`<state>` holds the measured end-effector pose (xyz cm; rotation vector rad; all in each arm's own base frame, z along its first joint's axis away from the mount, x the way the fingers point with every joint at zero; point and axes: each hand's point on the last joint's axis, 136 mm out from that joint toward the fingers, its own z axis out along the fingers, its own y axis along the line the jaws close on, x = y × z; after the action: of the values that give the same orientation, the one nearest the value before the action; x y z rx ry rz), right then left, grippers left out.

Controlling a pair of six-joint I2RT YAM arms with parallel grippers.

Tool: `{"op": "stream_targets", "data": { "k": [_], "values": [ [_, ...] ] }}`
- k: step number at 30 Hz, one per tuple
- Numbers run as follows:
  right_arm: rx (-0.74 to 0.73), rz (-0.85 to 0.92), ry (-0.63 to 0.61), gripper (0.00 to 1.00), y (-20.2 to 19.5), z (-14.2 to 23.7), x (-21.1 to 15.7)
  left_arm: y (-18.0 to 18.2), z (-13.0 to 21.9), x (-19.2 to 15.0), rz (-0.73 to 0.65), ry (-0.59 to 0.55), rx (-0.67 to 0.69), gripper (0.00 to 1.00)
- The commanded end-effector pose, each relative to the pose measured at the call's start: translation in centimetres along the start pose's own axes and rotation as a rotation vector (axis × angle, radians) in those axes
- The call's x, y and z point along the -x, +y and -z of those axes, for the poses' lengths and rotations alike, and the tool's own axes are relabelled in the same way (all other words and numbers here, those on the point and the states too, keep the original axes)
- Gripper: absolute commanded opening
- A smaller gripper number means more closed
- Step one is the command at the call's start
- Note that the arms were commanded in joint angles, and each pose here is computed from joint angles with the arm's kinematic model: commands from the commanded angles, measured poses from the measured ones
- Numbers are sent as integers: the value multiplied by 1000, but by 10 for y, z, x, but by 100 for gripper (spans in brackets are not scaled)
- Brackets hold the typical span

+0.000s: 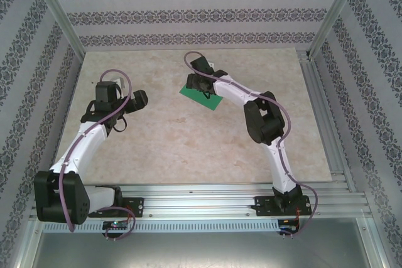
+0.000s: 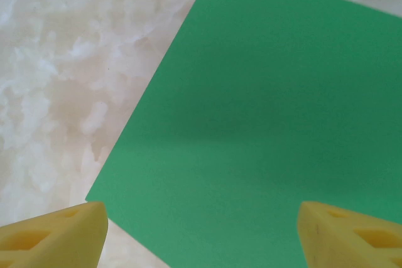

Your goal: Fold a paper plane with a square sheet of paper (pick it up from the middle)

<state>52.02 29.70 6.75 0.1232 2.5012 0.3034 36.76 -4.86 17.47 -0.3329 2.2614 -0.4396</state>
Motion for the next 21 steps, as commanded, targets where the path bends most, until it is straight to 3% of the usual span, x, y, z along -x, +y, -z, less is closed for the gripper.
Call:
{"op": "stream_targets", "data": {
  "k": [1,12,21],
  "values": [
    [-2,-9,69,79,7,-10,-12,-8,-1,1,13,22,-24,100],
    [11,91,265,79,12,-24,-75,-7,-8,-3,24,49,-23,100],
    [102,334,492,78,7,36,-176,-7,-11,-8,35,72,-27,100]
  ]
}}
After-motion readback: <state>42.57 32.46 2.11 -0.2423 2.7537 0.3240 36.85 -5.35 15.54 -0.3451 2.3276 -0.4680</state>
